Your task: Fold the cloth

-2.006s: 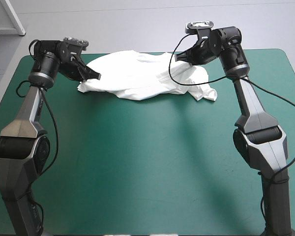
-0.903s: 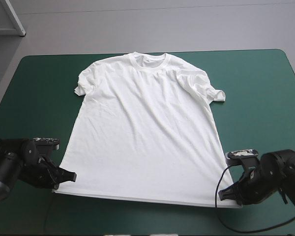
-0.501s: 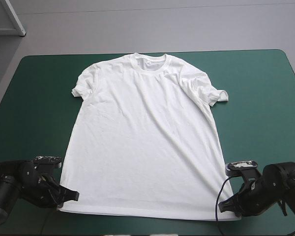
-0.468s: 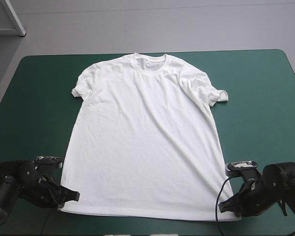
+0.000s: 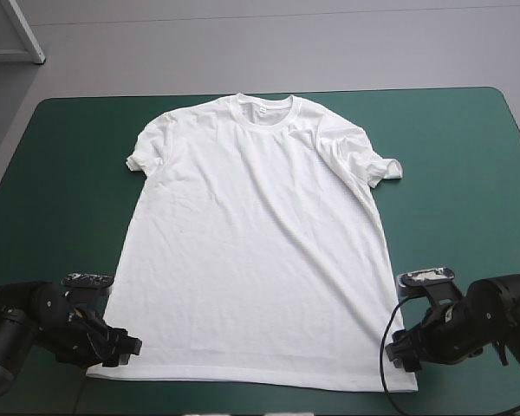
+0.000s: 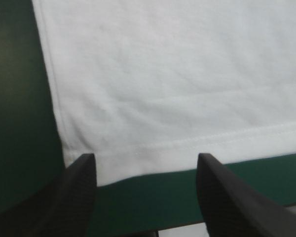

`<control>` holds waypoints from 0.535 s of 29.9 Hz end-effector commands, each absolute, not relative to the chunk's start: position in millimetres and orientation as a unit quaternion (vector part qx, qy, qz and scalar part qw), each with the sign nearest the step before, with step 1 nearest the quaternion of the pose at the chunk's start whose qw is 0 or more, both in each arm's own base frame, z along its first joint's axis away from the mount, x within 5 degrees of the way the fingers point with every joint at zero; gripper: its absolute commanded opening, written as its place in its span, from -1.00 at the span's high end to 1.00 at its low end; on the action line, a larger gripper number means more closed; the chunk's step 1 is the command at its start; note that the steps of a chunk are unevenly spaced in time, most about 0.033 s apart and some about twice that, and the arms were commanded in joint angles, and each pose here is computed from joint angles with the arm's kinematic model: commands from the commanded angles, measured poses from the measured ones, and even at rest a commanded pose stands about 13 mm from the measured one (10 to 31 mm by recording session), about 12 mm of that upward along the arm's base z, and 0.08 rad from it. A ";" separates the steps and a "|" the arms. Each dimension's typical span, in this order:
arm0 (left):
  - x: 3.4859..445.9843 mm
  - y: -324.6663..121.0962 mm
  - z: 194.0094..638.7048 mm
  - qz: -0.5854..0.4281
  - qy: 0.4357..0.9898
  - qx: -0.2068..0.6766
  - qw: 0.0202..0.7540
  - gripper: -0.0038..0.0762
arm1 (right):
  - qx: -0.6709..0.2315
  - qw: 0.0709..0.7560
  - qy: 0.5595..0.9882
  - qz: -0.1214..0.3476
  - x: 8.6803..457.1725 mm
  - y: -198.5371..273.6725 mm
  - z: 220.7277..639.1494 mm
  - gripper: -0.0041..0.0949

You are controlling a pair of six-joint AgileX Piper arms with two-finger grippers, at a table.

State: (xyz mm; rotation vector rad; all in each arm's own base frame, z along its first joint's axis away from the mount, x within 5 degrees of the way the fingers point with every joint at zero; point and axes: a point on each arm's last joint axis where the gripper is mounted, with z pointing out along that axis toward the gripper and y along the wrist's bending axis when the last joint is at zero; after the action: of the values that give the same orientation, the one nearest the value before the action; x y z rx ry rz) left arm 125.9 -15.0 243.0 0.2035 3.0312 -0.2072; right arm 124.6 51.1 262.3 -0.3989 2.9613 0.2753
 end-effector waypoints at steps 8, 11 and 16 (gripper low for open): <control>168.8 -9.0 311.6 -0.023 0.977 0.062 0.201 -0.22 | -0.126 0.175 0.975 0.055 143.7 46.3 305.5 -0.59; 206.1 -9.6 322.8 -0.022 0.973 0.061 0.220 -0.22 | -0.120 0.178 0.975 0.057 144.4 46.5 305.7 -0.59; 275.9 -10.8 321.8 -0.019 0.964 0.059 0.259 -0.22 | -0.119 0.157 0.979 0.054 140.9 45.5 304.4 -0.59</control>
State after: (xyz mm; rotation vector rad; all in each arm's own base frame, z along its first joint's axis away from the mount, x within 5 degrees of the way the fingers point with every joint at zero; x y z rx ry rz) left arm 243.3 -9.5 311.5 0.1799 2.7278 -0.0542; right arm 139.6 46.0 295.0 -0.3502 2.8291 0.1550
